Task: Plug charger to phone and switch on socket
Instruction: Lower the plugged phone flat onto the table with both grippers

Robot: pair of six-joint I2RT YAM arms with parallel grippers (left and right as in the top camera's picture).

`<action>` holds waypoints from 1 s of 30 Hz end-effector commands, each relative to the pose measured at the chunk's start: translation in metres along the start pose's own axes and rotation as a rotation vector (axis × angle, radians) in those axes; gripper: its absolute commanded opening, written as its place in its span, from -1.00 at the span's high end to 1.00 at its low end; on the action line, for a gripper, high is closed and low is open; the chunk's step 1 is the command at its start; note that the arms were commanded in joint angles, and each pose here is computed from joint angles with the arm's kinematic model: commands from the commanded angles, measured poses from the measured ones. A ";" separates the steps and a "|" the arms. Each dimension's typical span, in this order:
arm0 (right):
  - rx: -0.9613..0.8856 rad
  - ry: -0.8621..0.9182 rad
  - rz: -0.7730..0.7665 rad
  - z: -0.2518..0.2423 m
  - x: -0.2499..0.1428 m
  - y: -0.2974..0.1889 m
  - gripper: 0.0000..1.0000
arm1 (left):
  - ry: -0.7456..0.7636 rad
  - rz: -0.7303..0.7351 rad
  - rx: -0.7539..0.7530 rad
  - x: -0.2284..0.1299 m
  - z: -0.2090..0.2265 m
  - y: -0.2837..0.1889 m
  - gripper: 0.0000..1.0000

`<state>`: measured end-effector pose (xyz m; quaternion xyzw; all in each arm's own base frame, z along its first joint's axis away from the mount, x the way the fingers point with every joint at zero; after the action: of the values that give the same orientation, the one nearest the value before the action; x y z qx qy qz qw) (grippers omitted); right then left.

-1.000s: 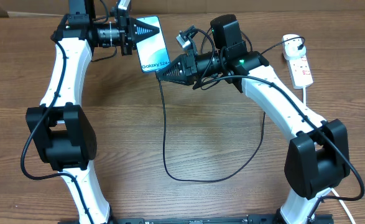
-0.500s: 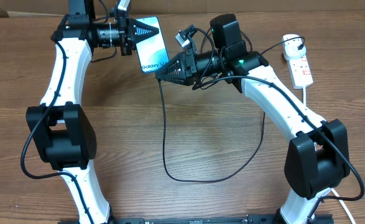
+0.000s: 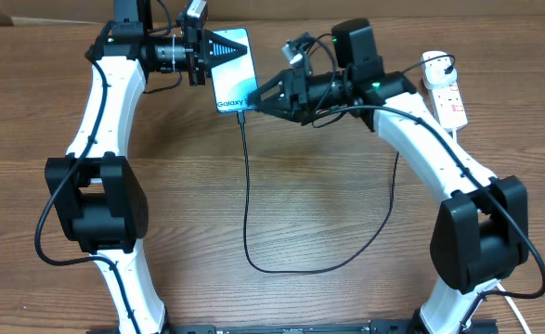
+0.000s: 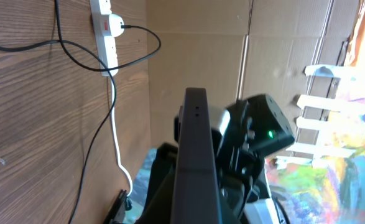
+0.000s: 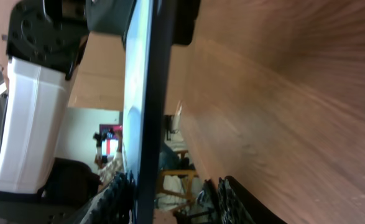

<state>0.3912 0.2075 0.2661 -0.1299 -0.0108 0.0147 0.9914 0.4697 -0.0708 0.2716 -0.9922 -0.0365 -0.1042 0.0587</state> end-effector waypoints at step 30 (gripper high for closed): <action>-0.370 0.055 -0.137 -0.057 -0.001 -0.058 -0.06 | 0.235 0.217 0.688 -0.049 0.046 -0.019 0.92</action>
<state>0.3908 0.1363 0.2253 -0.2922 0.0281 -0.0574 0.9542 0.4310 -0.0546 0.2178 -0.9292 0.0098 -0.1216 0.3489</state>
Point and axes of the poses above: each gripper's point midway between its finger pads, its own y axis out along the fingers, its own z axis along the line the jaws close on, x = y × z, the point moved 10 cm from there along -y, back along the fingers, and after that the axes turned 12 degrees about y, right-handed, at the moved point
